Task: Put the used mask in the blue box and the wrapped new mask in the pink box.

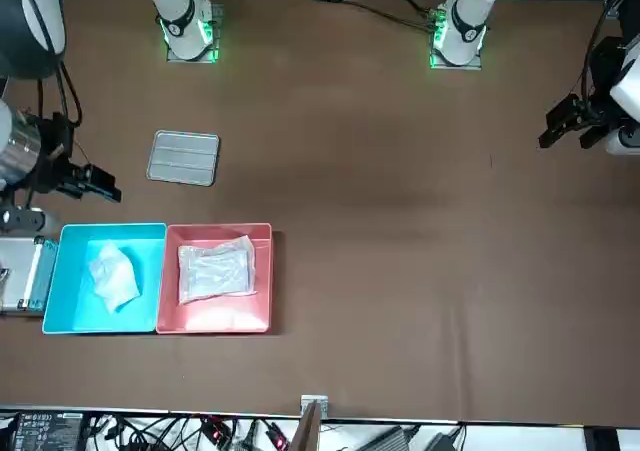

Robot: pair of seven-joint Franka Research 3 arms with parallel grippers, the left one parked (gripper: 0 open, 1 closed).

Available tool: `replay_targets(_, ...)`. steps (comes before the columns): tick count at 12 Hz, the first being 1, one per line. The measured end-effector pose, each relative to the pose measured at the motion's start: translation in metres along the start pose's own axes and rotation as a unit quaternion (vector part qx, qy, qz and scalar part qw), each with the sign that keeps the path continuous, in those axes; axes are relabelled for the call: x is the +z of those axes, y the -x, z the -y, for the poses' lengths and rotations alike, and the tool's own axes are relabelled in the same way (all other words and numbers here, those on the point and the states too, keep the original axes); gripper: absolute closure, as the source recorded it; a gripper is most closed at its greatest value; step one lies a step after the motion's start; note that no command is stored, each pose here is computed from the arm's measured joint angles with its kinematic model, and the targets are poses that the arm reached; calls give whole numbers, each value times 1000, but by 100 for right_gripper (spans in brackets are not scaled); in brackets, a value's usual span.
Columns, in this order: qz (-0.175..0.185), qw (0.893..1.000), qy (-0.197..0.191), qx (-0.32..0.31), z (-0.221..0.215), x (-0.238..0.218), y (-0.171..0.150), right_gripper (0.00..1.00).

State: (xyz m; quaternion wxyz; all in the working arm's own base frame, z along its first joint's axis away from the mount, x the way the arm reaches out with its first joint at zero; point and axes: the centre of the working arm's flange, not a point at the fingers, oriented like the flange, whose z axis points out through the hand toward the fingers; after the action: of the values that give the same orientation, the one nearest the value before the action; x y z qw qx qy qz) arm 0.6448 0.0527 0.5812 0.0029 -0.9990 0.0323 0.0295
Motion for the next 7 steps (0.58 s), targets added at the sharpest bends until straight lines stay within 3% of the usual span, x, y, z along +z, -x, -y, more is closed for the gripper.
replay_targets(3, 6, 1000, 13, 10, -24, -10, 32, 0)
replay_targets(7, 12, 1000, 0, 14, -58, -18, 74, 0)
